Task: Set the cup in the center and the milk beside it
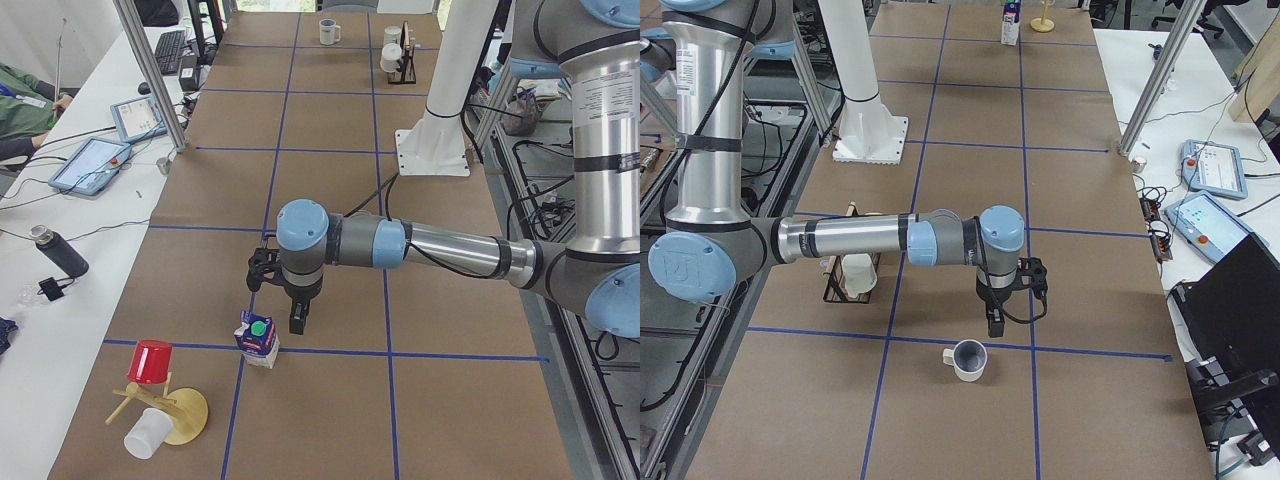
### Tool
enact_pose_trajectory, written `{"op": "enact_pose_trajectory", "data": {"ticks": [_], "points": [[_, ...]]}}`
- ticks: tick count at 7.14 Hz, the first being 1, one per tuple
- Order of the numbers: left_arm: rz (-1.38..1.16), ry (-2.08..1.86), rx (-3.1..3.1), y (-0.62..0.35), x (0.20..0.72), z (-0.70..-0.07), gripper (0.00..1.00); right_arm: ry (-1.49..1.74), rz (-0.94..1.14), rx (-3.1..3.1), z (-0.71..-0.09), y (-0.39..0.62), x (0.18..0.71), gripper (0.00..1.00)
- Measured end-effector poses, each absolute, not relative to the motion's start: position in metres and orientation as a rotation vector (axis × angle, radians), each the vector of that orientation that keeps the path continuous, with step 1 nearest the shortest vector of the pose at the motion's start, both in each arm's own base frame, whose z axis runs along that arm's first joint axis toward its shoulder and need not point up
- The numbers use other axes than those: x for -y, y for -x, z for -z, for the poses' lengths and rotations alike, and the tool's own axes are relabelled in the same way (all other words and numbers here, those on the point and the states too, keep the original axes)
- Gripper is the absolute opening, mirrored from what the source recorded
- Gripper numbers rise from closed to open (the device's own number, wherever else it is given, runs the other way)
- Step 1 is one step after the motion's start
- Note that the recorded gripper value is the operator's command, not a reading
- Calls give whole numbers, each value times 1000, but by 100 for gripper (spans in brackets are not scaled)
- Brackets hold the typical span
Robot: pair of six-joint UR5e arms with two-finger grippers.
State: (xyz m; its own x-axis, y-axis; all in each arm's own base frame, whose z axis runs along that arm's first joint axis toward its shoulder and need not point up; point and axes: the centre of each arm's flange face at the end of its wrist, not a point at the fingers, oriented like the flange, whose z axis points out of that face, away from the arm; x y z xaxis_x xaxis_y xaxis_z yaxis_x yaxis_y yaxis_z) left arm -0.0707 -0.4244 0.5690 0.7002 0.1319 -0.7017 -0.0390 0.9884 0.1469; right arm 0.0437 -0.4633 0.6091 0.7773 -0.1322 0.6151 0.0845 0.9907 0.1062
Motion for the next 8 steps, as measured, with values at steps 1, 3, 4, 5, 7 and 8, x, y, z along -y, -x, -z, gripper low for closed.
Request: {"op": "enact_pose_trajectory", "data": {"ticks": [1,3,4,5,7,8], "points": [[-102,-141,-789,71,426,-562,99,-101,127,670,-595,-44,464,100],[-117,-183,-787,71,436,-549,99,-145,144,668,-573,-41,472,100],[-131,-221,-786,71,447,-537,99,-155,146,669,-567,-41,475,100],[-153,-279,-783,71,461,-526,99,-163,147,669,-562,-40,477,100],[-192,-375,-777,71,479,-520,99,-174,153,672,-556,-40,478,100],[-202,-396,-776,71,481,-520,99,-174,165,684,-555,-35,477,100]]}}
